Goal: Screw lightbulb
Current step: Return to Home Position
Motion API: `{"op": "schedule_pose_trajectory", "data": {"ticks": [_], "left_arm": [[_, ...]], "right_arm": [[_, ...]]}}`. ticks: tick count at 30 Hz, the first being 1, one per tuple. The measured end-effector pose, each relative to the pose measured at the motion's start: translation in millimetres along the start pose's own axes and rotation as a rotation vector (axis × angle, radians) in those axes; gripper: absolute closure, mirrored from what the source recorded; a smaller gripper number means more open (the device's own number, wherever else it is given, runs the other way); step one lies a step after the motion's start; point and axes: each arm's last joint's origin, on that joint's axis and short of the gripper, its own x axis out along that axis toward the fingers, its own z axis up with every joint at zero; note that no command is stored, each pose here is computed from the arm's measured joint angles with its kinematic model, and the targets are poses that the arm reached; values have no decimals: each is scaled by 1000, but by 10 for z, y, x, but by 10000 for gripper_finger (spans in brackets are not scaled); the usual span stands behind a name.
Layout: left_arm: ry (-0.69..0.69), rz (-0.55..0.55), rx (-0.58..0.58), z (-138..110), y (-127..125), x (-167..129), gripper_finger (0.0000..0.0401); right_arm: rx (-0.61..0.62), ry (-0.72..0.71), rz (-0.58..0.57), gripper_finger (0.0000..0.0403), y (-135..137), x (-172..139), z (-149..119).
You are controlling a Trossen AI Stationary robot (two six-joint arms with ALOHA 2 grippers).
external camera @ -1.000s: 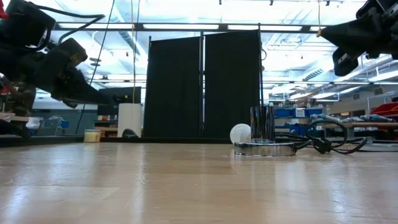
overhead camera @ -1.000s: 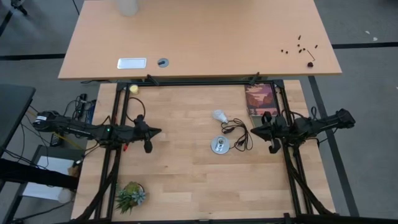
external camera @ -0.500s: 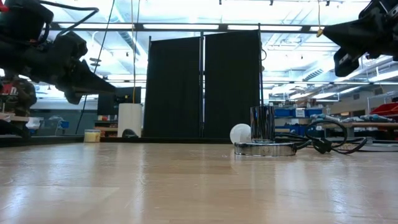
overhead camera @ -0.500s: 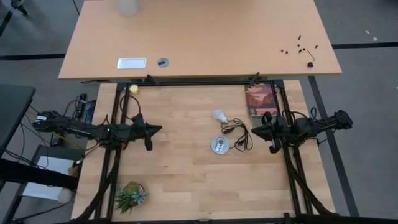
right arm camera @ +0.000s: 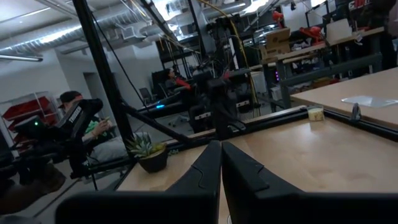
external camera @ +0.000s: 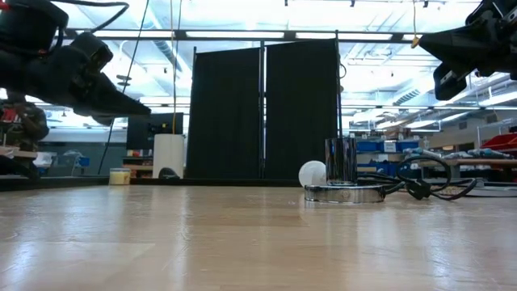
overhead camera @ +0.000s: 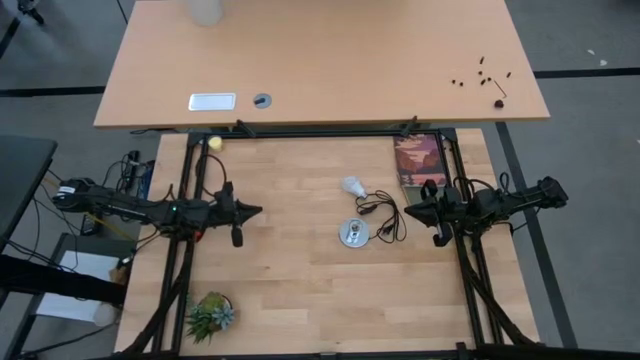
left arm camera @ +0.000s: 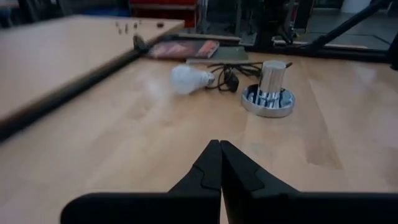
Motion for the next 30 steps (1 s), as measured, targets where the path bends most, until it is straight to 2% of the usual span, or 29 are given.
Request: {"op": "schedule_pose_trajectory", "data": {"ticks": [4, 30], "left_arm": [[-41, -3, 61, 41, -5, -1, 395], [-63, -6, 54, 64, -8, -2, 395]], "right_arm": [[0, 0, 0, 382, 0, 0, 0], [0, 0, 0, 381, 0, 0, 0]]}}
